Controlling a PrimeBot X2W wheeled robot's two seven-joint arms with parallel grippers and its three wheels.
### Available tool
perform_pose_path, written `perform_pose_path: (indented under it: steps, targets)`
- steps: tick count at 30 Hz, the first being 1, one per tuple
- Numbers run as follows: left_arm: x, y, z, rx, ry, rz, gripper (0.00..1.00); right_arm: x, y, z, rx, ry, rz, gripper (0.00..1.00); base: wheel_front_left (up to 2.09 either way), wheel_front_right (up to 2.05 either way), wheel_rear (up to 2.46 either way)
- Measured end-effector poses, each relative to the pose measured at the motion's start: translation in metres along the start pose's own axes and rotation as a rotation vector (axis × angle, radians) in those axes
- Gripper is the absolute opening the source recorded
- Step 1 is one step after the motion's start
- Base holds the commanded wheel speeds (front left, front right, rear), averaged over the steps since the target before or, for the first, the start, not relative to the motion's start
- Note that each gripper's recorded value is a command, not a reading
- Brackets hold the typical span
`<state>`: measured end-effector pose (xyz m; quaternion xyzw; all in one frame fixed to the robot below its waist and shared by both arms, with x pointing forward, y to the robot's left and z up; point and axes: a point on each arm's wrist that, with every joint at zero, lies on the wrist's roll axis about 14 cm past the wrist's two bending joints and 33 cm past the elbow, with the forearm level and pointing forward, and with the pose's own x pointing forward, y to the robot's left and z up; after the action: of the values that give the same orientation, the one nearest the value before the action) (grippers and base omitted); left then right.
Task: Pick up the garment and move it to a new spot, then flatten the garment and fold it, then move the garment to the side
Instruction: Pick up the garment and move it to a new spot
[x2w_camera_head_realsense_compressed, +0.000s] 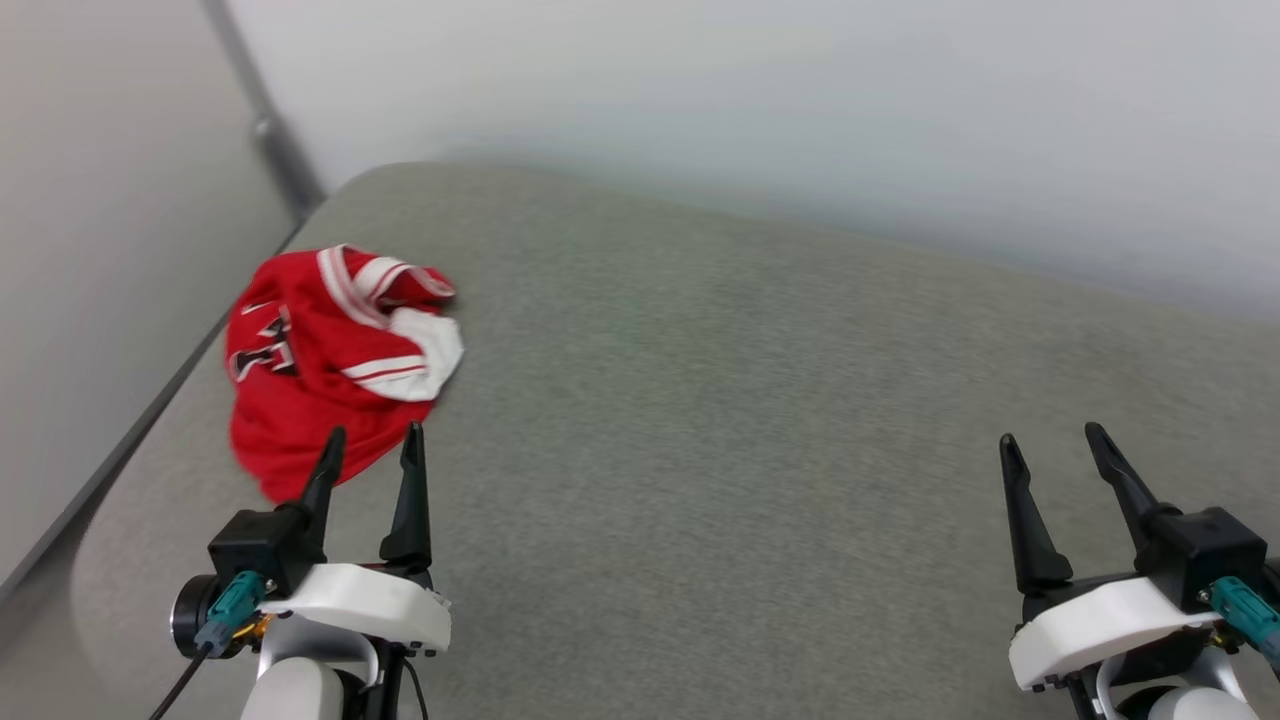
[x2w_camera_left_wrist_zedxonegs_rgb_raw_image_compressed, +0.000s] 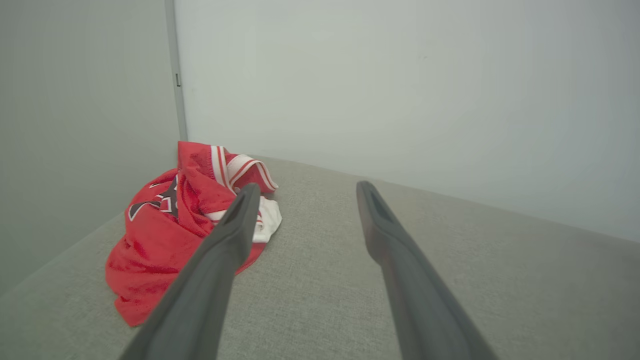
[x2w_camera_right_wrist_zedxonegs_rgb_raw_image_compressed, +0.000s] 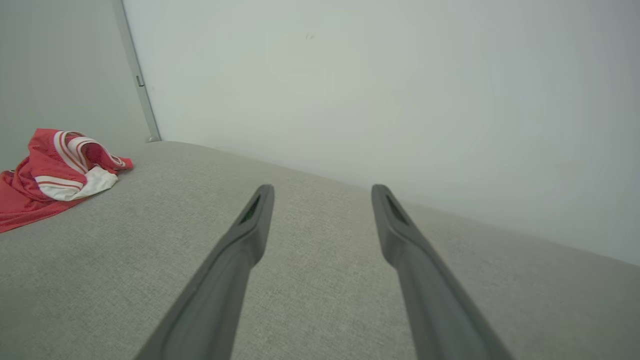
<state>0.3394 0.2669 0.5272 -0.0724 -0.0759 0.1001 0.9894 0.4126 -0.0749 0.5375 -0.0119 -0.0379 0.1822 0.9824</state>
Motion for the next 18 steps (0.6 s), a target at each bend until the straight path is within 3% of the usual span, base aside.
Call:
perform_pose_path:
  steps: [10, 18]
  targets:
    - [-0.051, 0.080, 0.014, 0.037, -0.020, 0.254, 1.00, 0.038, 0.080, 0.006, 0.028, -0.030, 0.235, 1.00, 0.00, 0.00, 0.00]
    - [-0.071, 0.106, 0.018, 0.060, -0.017, 0.346, 1.00, 0.051, 0.112, 0.004, 0.047, -0.031, 0.325, 1.00, 0.00, 0.00, 0.00]
